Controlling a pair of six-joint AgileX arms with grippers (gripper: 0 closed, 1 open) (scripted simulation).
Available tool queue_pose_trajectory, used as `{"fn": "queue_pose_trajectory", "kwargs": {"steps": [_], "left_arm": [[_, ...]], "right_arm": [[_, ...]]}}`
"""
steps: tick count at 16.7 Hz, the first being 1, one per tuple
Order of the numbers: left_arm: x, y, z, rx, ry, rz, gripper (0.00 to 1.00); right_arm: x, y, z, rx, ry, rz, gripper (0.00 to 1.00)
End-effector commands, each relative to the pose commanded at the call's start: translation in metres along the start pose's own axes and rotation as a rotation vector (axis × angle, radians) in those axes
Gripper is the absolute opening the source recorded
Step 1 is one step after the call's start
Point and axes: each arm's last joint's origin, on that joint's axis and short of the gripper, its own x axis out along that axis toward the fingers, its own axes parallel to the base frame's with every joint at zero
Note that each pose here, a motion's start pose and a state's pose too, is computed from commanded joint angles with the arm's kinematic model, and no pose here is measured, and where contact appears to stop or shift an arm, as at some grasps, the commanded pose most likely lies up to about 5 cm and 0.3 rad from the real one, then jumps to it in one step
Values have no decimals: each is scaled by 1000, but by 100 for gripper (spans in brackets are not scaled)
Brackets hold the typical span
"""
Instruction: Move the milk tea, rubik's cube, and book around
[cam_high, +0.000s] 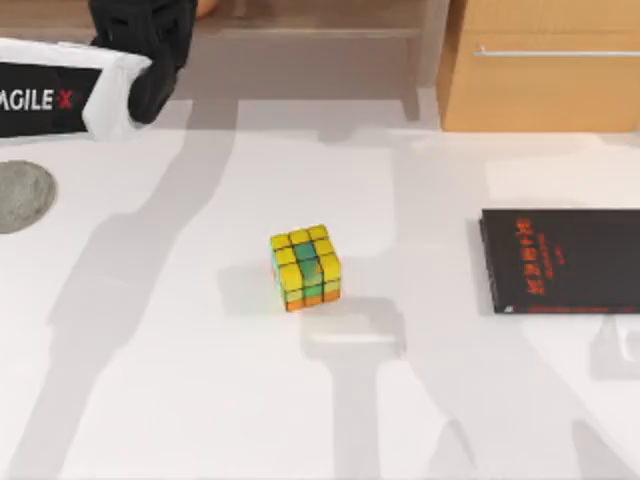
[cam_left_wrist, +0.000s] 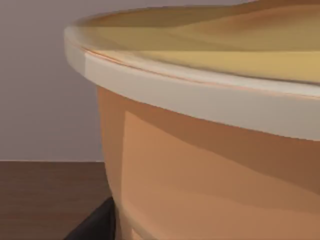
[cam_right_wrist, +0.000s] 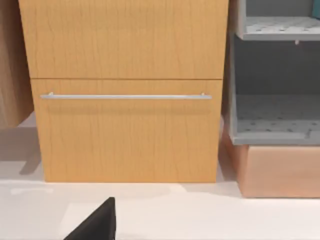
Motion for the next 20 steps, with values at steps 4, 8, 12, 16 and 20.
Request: {"fn": "queue_pose_trajectory", "kwargs": {"steps": [4,8,12,16,20], "left_arm": [[0,0,0,0,0,0,70],[0,0,0,0,0,0,40],[0,0,0,0,0,0,10],[0,0,0,0,0,0,0],[0,0,0,0,0,0,0]], "right_arm": [[0,0,0,0,0,0,100],[0,0,0,0,0,0,100],[0,0,0,0,0,0,100],[0,0,0,0,0,0,100],[0,0,0,0,0,0,100]]}}
